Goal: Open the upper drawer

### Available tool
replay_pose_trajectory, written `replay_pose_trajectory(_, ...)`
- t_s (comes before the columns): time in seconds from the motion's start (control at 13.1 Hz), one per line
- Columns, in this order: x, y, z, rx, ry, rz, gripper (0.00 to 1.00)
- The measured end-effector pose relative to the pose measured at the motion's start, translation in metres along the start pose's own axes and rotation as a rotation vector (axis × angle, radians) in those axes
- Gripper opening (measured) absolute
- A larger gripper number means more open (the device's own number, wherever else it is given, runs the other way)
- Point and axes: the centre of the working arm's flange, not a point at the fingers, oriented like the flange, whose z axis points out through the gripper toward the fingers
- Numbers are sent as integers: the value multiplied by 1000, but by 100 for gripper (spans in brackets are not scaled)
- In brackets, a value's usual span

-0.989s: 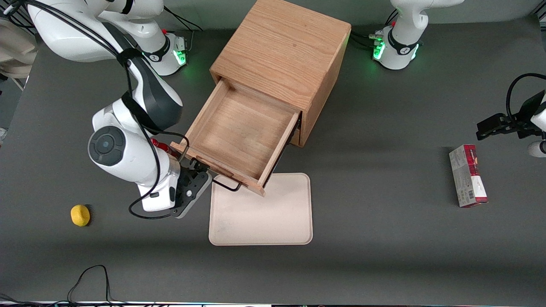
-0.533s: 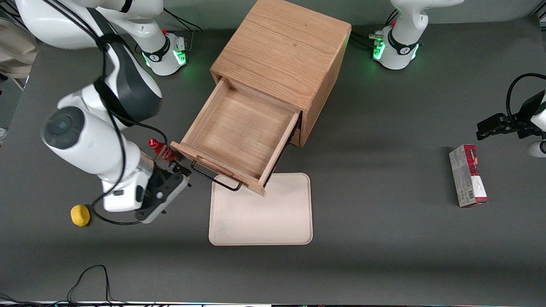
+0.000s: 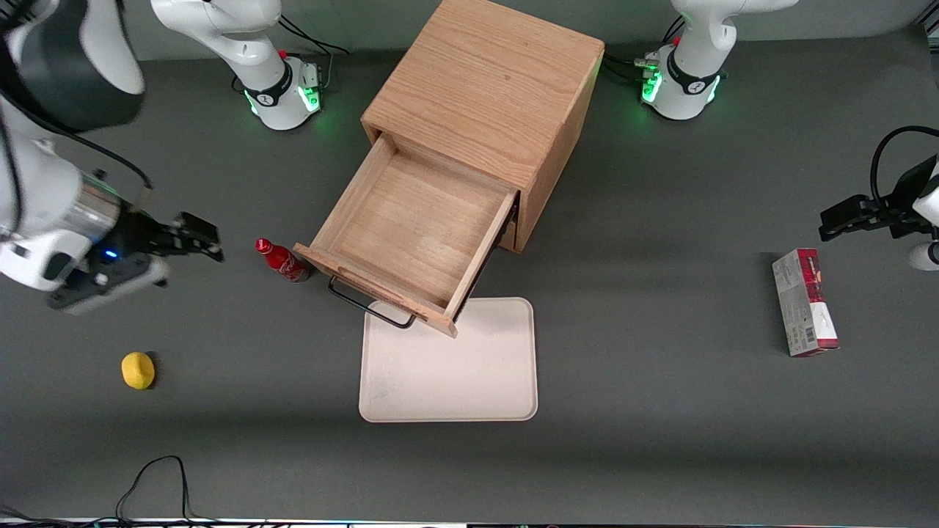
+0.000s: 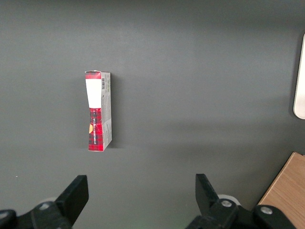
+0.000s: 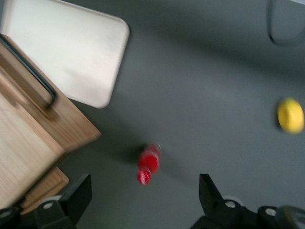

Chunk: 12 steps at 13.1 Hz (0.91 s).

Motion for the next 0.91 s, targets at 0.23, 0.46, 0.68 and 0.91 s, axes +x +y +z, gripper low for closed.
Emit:
replay_pose_trajectory(0.23,-66,20,-9,-15,-18,167,100)
replay_pose_trajectory(0.46,-96,6,-18,-34,-25,231,100)
replay_pose_trajectory(0.68,-100,0,-21,-66,-32,280,100)
replay_pose_trajectory(0.91,-99,0,-22,-70,-29,286,100)
